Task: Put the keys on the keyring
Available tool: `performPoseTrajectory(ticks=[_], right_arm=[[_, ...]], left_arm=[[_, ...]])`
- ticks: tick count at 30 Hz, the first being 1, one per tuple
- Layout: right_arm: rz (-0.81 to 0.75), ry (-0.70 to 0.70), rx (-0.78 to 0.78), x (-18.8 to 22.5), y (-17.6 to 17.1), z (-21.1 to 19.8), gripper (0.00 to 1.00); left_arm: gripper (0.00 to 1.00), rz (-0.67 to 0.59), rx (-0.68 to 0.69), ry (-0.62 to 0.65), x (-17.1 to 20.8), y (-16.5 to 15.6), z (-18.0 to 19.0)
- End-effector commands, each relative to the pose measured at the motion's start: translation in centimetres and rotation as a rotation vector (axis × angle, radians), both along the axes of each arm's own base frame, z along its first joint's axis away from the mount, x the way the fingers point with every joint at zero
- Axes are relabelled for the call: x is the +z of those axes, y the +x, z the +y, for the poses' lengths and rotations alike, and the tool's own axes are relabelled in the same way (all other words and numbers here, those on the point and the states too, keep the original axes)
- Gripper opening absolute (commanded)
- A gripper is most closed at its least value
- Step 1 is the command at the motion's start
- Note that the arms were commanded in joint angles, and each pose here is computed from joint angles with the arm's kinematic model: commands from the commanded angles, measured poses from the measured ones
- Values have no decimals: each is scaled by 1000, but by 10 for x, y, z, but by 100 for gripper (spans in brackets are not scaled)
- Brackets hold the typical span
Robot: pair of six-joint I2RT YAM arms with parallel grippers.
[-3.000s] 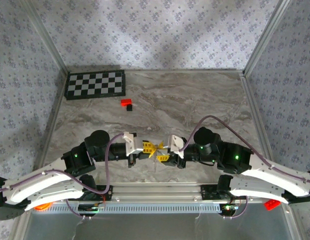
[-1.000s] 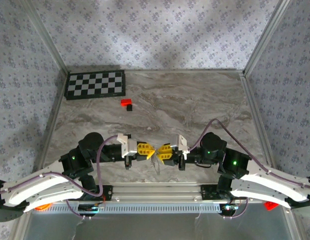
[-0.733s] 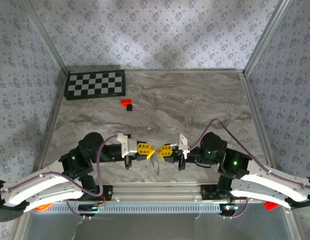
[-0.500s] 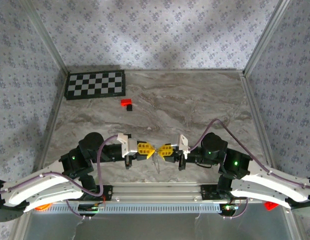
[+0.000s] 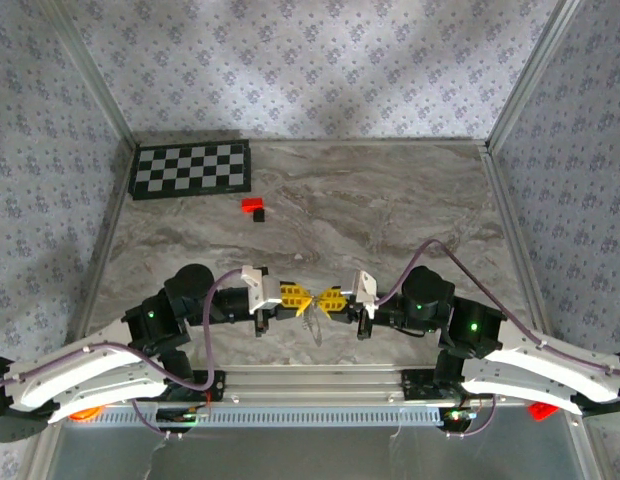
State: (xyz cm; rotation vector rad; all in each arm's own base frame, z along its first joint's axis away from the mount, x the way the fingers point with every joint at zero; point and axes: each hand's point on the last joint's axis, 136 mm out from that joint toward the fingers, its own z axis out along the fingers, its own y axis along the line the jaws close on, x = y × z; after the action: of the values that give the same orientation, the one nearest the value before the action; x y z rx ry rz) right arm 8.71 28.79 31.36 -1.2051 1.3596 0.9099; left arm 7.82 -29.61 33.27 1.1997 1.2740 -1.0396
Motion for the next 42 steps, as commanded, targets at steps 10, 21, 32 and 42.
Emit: performPoseTrajectory(ticks=[10, 21, 32, 42], right_arm=[[-60, 38, -39, 23, 2, -10, 0], [-85, 40, -76, 28, 8, -15, 0], [-99, -15, -170, 37, 26, -19, 0], [-73, -127, -237, 32, 43, -12, 0]], left_arm=[[0, -13, 47, 39, -10, 8, 1], [0, -8, 93, 116, -28, 16, 4], [0, -14, 141, 151, -48, 27, 2], [3, -2, 139, 139, -54, 27, -1]])
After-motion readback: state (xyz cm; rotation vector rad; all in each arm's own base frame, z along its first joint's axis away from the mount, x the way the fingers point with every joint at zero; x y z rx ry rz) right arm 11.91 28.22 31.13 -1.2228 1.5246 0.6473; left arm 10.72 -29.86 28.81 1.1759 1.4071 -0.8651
